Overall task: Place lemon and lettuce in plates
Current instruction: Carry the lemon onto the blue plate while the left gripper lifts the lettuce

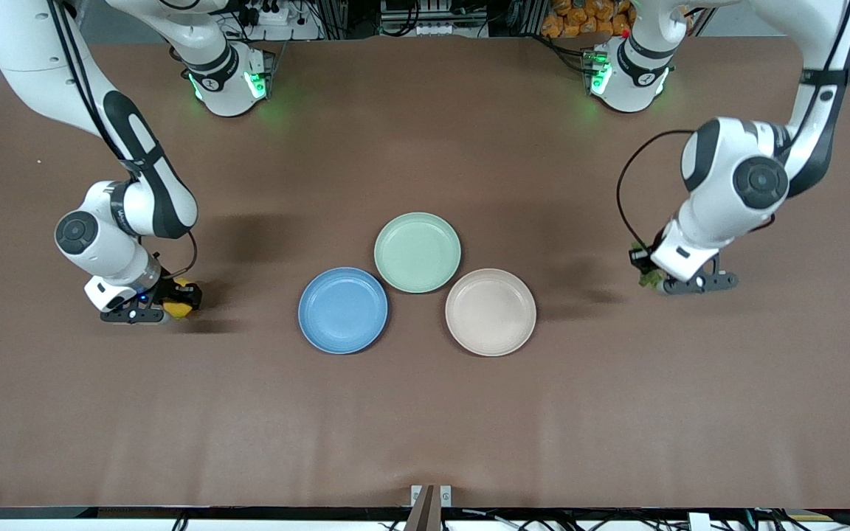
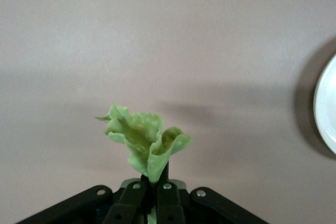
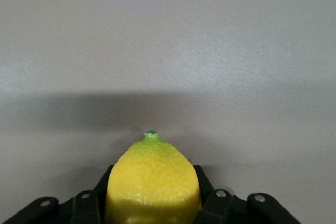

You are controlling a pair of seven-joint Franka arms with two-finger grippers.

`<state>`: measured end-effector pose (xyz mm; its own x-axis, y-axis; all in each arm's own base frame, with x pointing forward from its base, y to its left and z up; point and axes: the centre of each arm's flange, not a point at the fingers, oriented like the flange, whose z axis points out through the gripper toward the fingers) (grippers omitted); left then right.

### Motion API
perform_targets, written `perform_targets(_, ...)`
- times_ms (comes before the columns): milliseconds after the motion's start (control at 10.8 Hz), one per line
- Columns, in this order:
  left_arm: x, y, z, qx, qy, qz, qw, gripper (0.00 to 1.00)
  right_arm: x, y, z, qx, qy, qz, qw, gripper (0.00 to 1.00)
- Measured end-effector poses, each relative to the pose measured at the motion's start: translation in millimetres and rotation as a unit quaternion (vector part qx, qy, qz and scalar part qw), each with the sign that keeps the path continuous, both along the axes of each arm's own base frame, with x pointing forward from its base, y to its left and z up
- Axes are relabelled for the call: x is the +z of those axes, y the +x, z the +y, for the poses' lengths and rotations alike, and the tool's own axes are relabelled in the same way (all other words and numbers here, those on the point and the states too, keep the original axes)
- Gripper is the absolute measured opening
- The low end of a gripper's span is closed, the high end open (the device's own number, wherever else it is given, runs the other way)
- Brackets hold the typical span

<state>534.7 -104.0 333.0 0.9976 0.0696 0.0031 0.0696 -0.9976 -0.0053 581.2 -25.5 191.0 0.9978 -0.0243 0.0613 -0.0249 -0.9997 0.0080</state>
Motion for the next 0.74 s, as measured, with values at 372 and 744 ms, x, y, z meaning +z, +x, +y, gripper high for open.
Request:
perform_targets(372,21,-21,2,-0.002,0.003,-0.014,1.0,0.04,36,31,58,-0.033,0.015,-0.013,0.999,0.61)
perform_targets(744,75,0,-5,-0.003,0.003,-0.019,1.0,0.04,63,44,145,-0.058,0.032,-0.039,0.997,0.61)
